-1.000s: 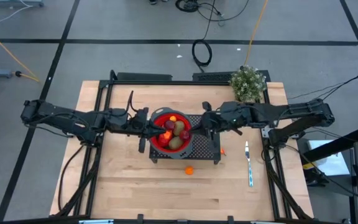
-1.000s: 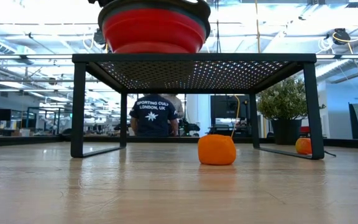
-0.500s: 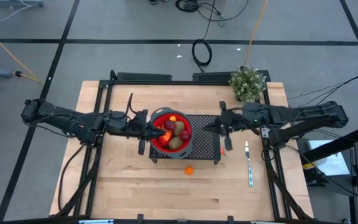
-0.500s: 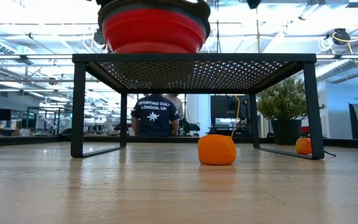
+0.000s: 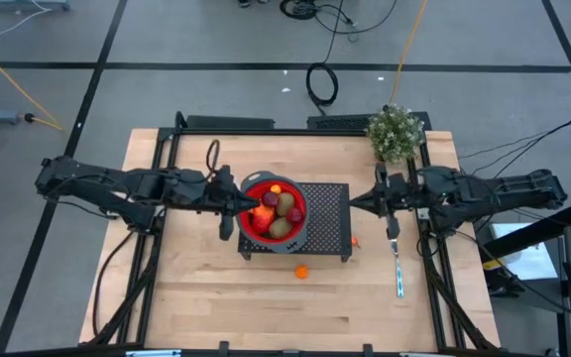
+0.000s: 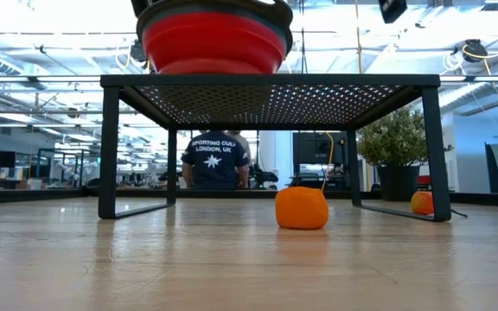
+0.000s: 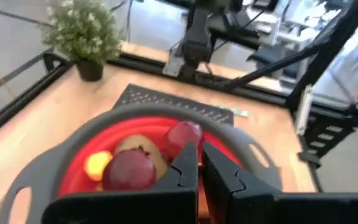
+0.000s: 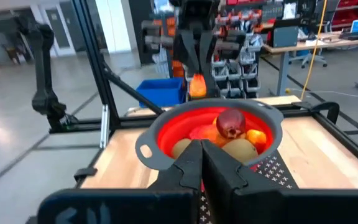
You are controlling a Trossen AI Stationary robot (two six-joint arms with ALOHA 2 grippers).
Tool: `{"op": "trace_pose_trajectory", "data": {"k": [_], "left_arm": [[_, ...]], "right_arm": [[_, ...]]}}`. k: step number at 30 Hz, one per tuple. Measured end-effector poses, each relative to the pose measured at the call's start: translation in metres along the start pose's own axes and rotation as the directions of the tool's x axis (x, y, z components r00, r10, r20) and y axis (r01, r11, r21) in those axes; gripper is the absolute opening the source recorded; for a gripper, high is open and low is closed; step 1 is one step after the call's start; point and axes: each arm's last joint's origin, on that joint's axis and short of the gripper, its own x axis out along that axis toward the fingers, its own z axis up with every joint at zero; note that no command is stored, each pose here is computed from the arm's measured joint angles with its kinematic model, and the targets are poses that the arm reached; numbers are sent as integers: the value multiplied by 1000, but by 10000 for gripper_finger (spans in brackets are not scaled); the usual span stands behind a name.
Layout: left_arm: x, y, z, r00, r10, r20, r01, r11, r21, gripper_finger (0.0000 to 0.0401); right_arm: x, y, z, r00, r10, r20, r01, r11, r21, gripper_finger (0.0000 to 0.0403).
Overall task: Pick & Place Fruit
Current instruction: Put the peach into the red colander on the shelf
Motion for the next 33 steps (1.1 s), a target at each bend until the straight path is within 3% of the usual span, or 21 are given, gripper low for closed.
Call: {"op": "trace_pose_trajectory", "data": {"k": [20,33], "left_arm": [[25,-9,-11,994,24,-102,-24,1000,4,0],[24,-8,-13,991,52,-120,-51,999,9,0]], "right_arm": [[-49,-5,-37,996,13,85,-15,1000,21,0],[-52,-11,-82,999,7,36,-9,997,70,0]]}}
